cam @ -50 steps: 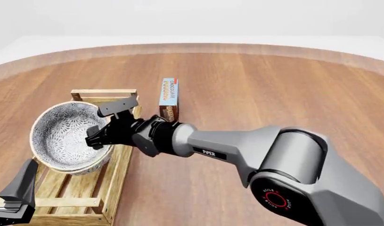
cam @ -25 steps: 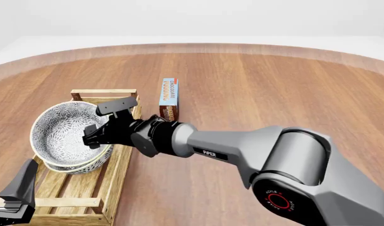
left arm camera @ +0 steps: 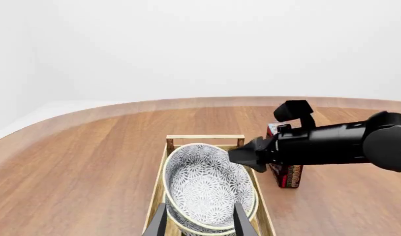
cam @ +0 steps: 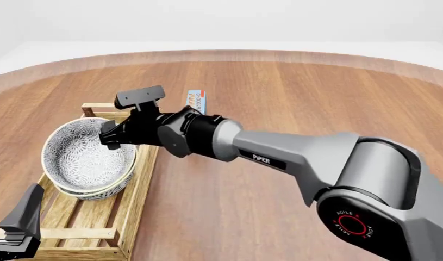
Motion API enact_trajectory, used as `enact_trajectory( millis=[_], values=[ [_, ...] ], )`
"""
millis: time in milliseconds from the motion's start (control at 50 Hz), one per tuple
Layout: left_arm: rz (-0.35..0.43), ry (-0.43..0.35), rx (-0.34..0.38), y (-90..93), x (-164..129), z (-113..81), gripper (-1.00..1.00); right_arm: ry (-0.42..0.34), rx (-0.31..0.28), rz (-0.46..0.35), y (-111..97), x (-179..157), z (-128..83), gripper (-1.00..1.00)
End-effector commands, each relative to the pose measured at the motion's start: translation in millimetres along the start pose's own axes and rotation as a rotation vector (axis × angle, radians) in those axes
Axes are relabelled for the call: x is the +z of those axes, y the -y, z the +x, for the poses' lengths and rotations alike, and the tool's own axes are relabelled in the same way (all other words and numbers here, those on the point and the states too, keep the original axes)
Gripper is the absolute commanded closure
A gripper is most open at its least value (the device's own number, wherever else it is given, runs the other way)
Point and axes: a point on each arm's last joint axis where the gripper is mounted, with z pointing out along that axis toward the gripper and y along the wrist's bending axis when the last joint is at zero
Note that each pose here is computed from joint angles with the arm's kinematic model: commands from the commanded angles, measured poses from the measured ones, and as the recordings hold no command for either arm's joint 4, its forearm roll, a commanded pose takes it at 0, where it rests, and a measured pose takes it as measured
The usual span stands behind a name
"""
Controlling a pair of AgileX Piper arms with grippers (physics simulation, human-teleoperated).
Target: Stack the left bowl on the right bowl and place them in the tray.
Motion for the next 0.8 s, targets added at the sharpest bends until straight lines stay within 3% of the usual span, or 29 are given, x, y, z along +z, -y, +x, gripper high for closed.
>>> enact_trajectory(
  millis=[20,260,380,560,580,800],
  values=[
    [0.000,0.000,0.000,0.0,0,0.0,-1.00,0.013,-0.018,0.015,4,-17,-21,-1.00],
    [0.000,0.000,0.000,0.0,0,0.0,-1.00,0.047,-0.033,0.002,-4,-45,-42,-1.00],
    [0.000,0.000,0.000,0.0,0,0.0,-1.00,0.064,-0.064,0.016,2,-59,-52,-1.00],
    [0.000,0.000,0.000,0.0,0,0.0,-1.00,0.152,-0.090,0.026,11,-111,-68,-1.00],
    [0.000,0.000,0.000,0.0,0,0.0,-1.00,0.178,-0.099,0.021,9,-129,-70,-1.00],
    [0.000,0.000,0.000,0.0,0,0.0,-1.00,0.246,-0.123,0.026,13,-182,-69,-1.00]
  ],
)
